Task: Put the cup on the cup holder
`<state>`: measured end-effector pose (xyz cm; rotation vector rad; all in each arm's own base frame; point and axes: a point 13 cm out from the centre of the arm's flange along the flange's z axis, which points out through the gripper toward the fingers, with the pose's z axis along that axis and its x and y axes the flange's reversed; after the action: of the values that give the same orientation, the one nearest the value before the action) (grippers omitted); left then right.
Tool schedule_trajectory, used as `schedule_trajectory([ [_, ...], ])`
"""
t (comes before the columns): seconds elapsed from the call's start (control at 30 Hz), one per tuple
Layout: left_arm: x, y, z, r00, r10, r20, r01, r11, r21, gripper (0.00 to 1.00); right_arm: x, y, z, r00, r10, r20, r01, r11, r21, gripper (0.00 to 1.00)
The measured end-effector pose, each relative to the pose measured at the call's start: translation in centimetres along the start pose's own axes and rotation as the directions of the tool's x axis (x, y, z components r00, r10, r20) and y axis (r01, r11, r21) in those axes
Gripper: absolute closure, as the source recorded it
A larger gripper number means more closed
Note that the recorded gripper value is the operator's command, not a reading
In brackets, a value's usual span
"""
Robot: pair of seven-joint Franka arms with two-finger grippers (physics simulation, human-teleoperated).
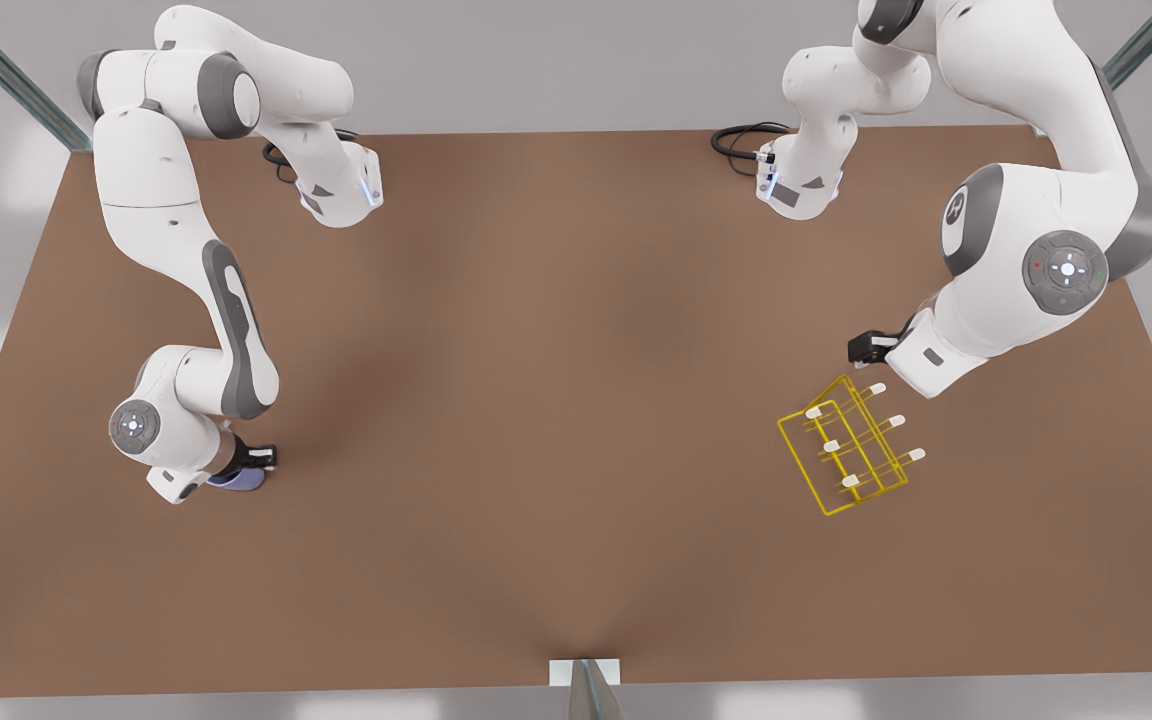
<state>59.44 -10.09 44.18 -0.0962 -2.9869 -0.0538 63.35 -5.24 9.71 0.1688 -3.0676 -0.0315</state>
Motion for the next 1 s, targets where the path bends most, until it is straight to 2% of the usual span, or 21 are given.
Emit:
schedule_trajectory([
  [0.07,0.0,0.0,0.0,1.0,0.0,-0.001,0.0,1.0,0.0,0.0,0.0,0.0,0.0,1.0,-0.001,0.0,0.001,1.0,-0.001,0.77],
  [0.1,0.0,0.0,0.0,1.0,0.0,0.0,0.0,1.0,0.0,0.0,0.0,0.0,0.0,1.0,-0.002,0.0,0.002,1.0,-0.002,0.79],
  [0.37,0.0,0.0,0.0,1.0,0.001,-0.001,-0.001,1.0,0.0,0.0,-0.1,0.1,-0.6,1.0,-0.015,0.003,0.015,1.0,-0.002,0.79],
  [0.57,0.0,-0.1,0.0,1.0,0.001,-0.001,-0.001,1.0,0.0,0.0,-4.9,2.4,-8.1,0.996,-0.053,0.076,0.054,0.998,-0.012,0.79],
  [0.8,0.0,-0.2,0.1,1.0,0.003,-0.002,-0.003,1.0,0.0,0.0,-5.0,15.6,-11.5,0.997,-0.075,0.021,0.078,0.955,-0.286,0.79],
  [1.0,0.0,-0.4,0.1,1.0,0.006,-0.003,-0.006,1.0,0.001,0.0,-2.1,30.8,-13.5,0.987,-0.159,-0.038,0.11,0.815,-0.568,0.79],
])
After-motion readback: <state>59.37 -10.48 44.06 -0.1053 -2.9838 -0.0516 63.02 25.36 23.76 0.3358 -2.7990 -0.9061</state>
